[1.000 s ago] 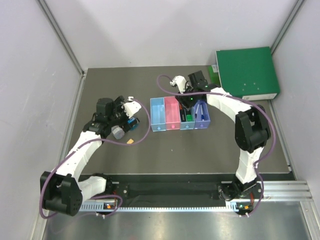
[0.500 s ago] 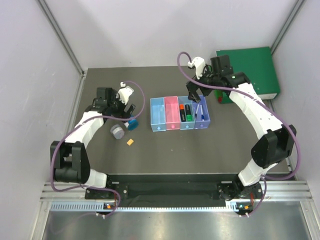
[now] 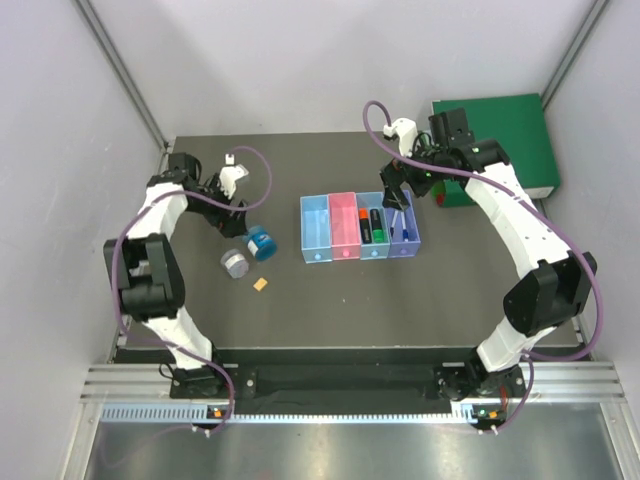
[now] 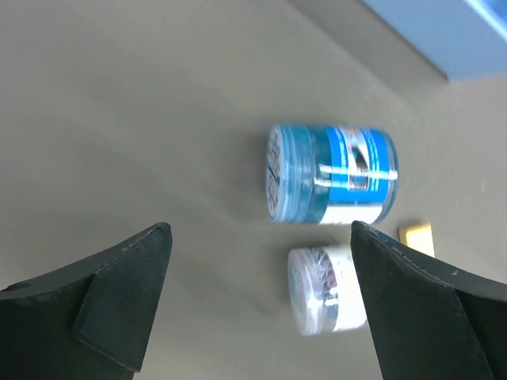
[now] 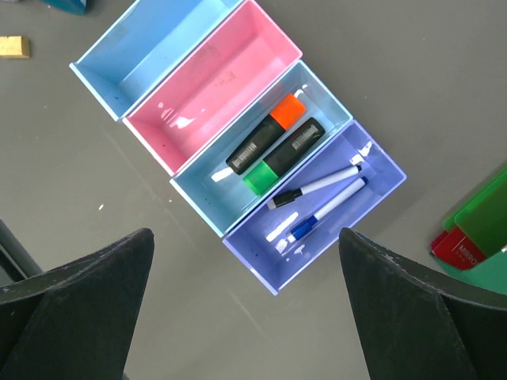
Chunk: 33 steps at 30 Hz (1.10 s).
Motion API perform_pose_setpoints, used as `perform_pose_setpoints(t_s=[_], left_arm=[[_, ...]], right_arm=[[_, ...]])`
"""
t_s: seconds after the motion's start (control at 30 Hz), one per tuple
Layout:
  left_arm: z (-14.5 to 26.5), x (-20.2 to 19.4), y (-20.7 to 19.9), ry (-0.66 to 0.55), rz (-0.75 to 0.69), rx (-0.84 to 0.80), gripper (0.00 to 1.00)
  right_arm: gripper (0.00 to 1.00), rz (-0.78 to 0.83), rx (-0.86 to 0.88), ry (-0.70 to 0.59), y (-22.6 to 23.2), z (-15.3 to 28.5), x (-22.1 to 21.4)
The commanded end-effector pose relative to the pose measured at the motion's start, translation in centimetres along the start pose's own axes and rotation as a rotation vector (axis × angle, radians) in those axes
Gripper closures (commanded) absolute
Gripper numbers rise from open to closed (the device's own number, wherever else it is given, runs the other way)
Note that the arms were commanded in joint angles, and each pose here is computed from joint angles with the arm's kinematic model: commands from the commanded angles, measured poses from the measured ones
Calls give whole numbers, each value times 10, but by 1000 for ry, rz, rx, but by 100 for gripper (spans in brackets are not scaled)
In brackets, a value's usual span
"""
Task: Sort the stationery into containers
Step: Pick up the stationery from the center of the board.
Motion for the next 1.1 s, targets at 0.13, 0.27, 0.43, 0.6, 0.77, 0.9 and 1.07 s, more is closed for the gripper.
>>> perform_pose_setpoints(t_s=[0.13,0.27,0.43,0.6,0.77,0.9,1.07], left_arm=[[2,-10,10,131,-214,-198,1],[9,0,19,127,-272,-139,1],[20,-3,15,133,-340,-115,1],[34,-13,11,176,-606,-74,1],[50,-11,0,200,-917,-86,1],[56,-8,-8,181,-1041,-98,1],[59,-17,-25,198,-1210,-263,1]], right_arm=[[0,37,-30,-53,2,25,16],[0,35,-36,-47,1,23,16],[0,30,-40,-43,1,22,13],[0,26,-45,-41,1,22,12],[1,29,-53,-42,0,23,12],[0,24,-52,-39,1,23,9],[1,28,-56,-43,2,25,10]])
Point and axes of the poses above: each gripper's point midway between its finger pads, its own z axis back along the fingers, its own y axis along the line the jaws close on, x = y × z, the point moved 8 cm from there along z, back along the fingers, and after that the axes turned 5 degrees about z, right-handed, at the moved point
